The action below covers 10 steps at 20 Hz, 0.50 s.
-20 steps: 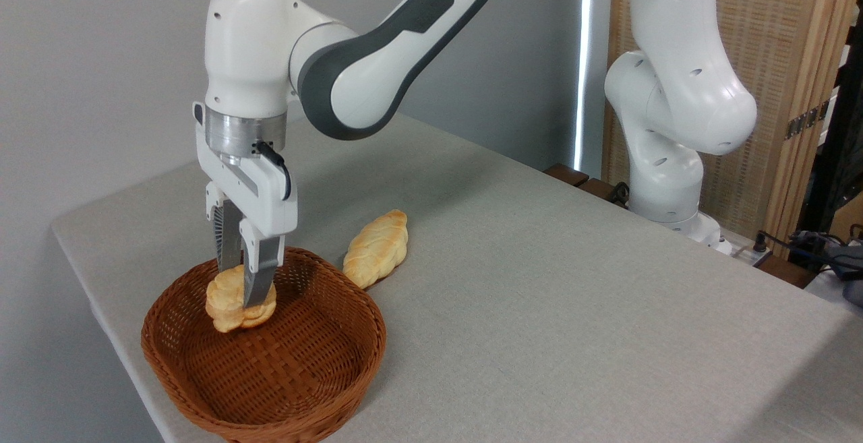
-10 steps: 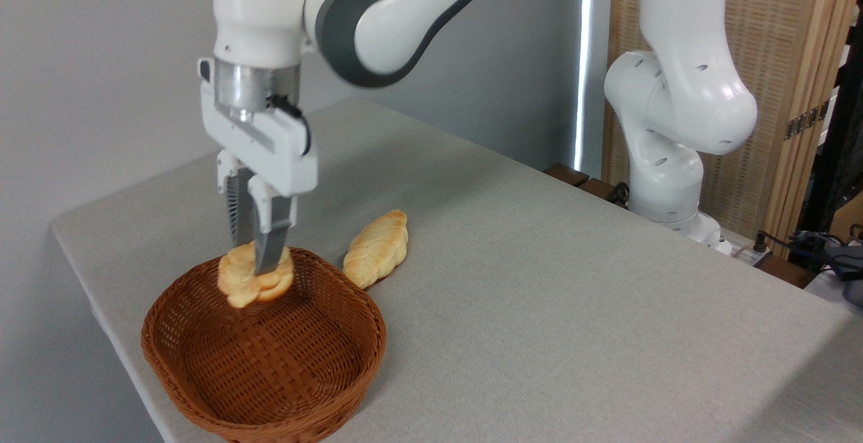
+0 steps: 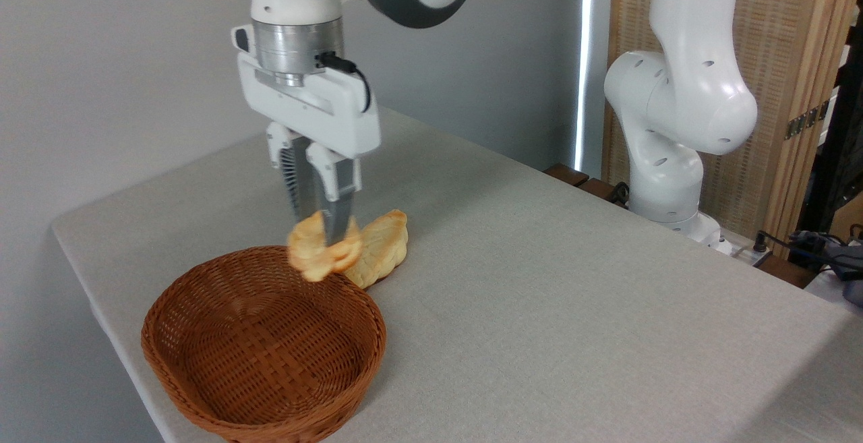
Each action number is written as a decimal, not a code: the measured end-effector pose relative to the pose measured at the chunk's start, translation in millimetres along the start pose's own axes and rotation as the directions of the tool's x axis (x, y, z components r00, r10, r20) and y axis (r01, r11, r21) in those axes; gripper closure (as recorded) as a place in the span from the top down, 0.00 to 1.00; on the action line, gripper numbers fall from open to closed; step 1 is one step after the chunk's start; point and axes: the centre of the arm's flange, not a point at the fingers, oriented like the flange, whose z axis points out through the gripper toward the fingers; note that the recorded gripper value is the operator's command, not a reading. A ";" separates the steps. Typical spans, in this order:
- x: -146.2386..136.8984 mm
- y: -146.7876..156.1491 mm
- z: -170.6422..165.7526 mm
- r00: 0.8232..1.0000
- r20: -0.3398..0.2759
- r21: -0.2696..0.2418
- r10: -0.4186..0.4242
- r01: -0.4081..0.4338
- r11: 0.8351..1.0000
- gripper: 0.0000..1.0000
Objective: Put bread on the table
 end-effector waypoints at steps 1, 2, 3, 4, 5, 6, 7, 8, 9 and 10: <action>-5.4 2.4 2.6 1.000 0.021 -0.013 -0.001 0.001 1.000 0.50; -8.3 3.8 4.6 0.999 0.033 -0.019 -0.001 0.002 1.000 0.51; -13.4 6.5 8.3 0.999 0.052 -0.030 -0.001 0.002 1.000 0.52; -16.1 8.0 10.6 0.998 0.061 -0.036 0.000 0.003 0.999 0.51; -20.9 10.5 15.3 0.997 0.078 -0.046 0.000 0.004 0.999 0.51; -23.5 11.9 18.4 0.996 0.088 -0.052 0.000 0.004 0.999 0.52; -28.4 14.5 25.0 0.994 0.108 -0.063 0.001 0.005 0.998 0.52; -30.9 15.9 29.1 0.993 0.118 -0.069 0.002 0.006 0.998 0.54; -35.2 18.1 37.3 0.991 0.136 -0.079 0.003 0.008 0.997 0.57; -37.4 19.3 42.1 0.989 0.145 -0.085 0.004 0.009 0.996 0.60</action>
